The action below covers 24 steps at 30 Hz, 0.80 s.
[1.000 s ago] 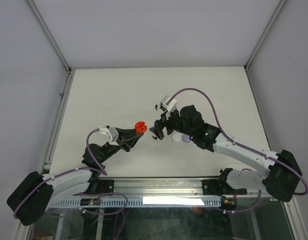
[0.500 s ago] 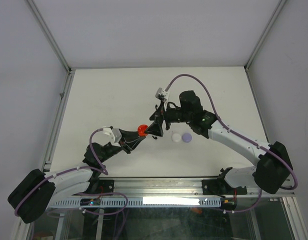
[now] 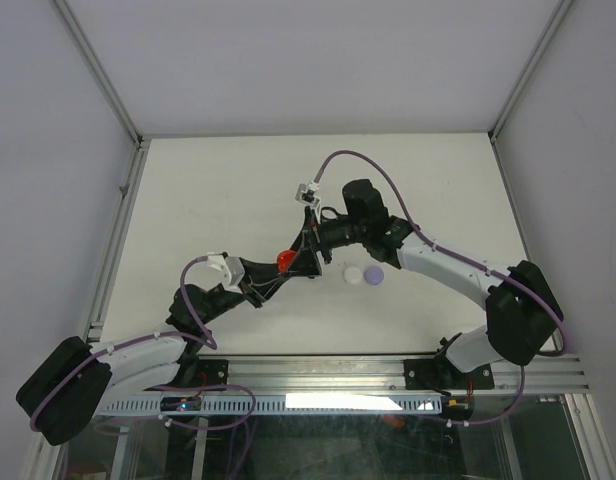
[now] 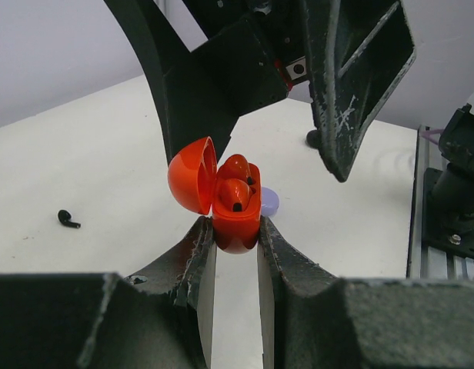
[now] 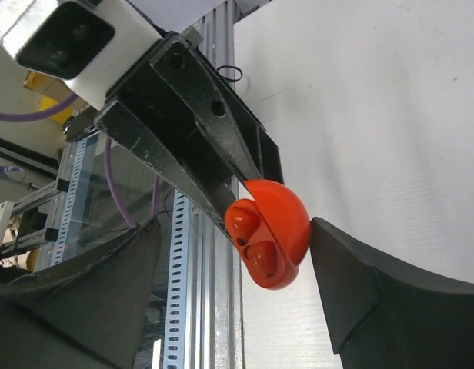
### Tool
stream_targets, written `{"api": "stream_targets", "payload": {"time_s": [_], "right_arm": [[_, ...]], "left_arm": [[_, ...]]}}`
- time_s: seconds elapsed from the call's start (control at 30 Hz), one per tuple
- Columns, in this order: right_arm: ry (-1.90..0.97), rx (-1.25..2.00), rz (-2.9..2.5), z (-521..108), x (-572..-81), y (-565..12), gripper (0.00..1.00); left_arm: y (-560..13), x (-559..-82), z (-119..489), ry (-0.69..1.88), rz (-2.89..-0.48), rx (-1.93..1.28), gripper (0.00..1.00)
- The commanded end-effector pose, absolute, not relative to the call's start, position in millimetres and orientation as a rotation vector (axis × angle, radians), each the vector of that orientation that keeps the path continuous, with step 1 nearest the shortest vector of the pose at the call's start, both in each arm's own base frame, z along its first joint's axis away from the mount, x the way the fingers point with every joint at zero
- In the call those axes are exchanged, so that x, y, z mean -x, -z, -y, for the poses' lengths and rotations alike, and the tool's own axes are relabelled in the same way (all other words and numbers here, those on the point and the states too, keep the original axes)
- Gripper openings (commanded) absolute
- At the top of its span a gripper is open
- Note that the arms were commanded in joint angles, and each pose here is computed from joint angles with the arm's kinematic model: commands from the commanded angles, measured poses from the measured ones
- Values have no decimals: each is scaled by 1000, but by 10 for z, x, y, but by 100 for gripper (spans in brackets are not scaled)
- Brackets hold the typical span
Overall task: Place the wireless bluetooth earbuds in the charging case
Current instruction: Close the charging case.
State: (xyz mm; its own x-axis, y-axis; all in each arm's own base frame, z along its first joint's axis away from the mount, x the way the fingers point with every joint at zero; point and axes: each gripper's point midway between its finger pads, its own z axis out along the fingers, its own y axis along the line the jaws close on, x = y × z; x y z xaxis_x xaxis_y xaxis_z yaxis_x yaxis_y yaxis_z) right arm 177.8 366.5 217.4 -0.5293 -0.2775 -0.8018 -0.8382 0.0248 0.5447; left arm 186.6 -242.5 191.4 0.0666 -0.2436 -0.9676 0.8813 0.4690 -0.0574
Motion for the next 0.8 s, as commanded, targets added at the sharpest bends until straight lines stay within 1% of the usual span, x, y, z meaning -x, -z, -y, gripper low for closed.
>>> {"api": "stream_targets", "payload": {"time_s": [0.0,0.27,0.43,0.6,0.77], "right_arm": [[-1595,1231,-1569,-3703,-1656,-2719,78],[-1529,1234,-1539,-3553,-1649,-2747,72],[-1437,1179,-1551,-3436,-1765,-2752,72],[-1165,960,-1743,-3222,-2188,-2567,76],[-853,669,-1929,-2759,-2558,-2341,77]], "left_arm": [[-2113,-1846,2457,971,-1145,-669,0],[-2079,-1909,2464,968,-1184,-646,0],[-2049,-1940,2492,982,-1213,-636,0],[-1965,-2076,2569,1006,-1335,-589,0],[-1857,-2272,2726,1069,-1507,-500,0]]}}
